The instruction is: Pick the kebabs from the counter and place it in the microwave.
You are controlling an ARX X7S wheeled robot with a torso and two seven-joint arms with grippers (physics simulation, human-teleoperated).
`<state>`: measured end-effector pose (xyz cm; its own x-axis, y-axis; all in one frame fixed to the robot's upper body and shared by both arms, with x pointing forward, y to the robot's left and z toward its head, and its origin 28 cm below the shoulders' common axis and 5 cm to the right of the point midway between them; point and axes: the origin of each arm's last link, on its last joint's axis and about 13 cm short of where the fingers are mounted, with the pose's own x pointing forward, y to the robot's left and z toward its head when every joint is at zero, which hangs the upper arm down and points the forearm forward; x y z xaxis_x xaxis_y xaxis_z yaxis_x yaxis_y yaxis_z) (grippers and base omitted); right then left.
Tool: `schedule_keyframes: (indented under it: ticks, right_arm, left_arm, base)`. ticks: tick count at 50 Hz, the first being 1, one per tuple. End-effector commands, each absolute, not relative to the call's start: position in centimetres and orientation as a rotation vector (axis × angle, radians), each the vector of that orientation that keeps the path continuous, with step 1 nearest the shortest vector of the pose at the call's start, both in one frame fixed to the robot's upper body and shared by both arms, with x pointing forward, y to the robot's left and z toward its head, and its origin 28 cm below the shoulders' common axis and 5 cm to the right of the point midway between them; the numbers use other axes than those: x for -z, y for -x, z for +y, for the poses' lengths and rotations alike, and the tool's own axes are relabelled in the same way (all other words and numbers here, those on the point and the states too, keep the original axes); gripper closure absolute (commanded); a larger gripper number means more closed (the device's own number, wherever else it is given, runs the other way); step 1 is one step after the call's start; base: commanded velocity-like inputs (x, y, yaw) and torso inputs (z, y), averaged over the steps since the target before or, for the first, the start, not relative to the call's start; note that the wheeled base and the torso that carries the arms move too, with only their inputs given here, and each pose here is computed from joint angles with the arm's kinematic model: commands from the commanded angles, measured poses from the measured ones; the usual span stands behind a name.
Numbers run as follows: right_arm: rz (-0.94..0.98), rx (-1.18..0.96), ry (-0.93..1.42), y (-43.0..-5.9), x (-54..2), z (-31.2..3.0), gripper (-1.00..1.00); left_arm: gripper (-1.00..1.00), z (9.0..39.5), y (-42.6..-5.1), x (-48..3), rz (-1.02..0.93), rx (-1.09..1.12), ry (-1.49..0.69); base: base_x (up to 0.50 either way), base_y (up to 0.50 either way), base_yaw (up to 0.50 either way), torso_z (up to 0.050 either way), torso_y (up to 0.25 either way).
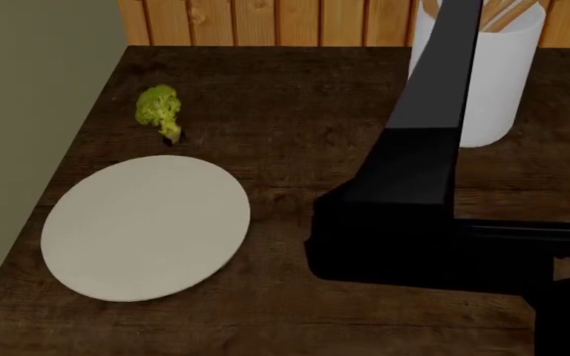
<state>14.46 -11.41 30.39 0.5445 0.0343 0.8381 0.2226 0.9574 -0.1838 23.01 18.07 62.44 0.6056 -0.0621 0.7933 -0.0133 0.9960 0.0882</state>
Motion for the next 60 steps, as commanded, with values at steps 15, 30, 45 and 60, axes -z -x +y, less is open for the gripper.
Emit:
schedule_keyframes:
  ticks: [15, 30, 45, 60]
  right_arm:
    - [-1.002, 0.115, 0.282, -14.36, -30.52, -11.52, -1.0]
    - [-0.98, 0.117, 0.308, -14.47, -30.48, -11.4, -1.0]
    - [-0.977, 0.11, 0.312, -14.5, -30.48, -11.26, -1.0]
    - [-0.975, 0.104, 0.313, -14.49, -30.56, -11.18, -1.0]
  left_arm:
    - [1.0, 18.0, -23.13, -62.48, -0.917, 0.028, -0.076]
    - [1.0, 18.12, -23.24, -62.47, -0.915, 0.026, -0.067]
    - [1.0, 18.21, -23.29, -62.46, -0.911, 0.028, -0.065]
    - [1.0, 18.21, -23.22, -62.46, -0.91, 0.029, -0.065]
  base:
    - [-0.38, 0.0, 0.0, 0.0, 0.0]
    - [0.0, 0.08, 0.0, 0.0, 0.0]
    - [0.0, 0.5, 0.0, 0.0, 0.0]
    - [0.0, 0.5, 0.0, 0.0, 0.0]
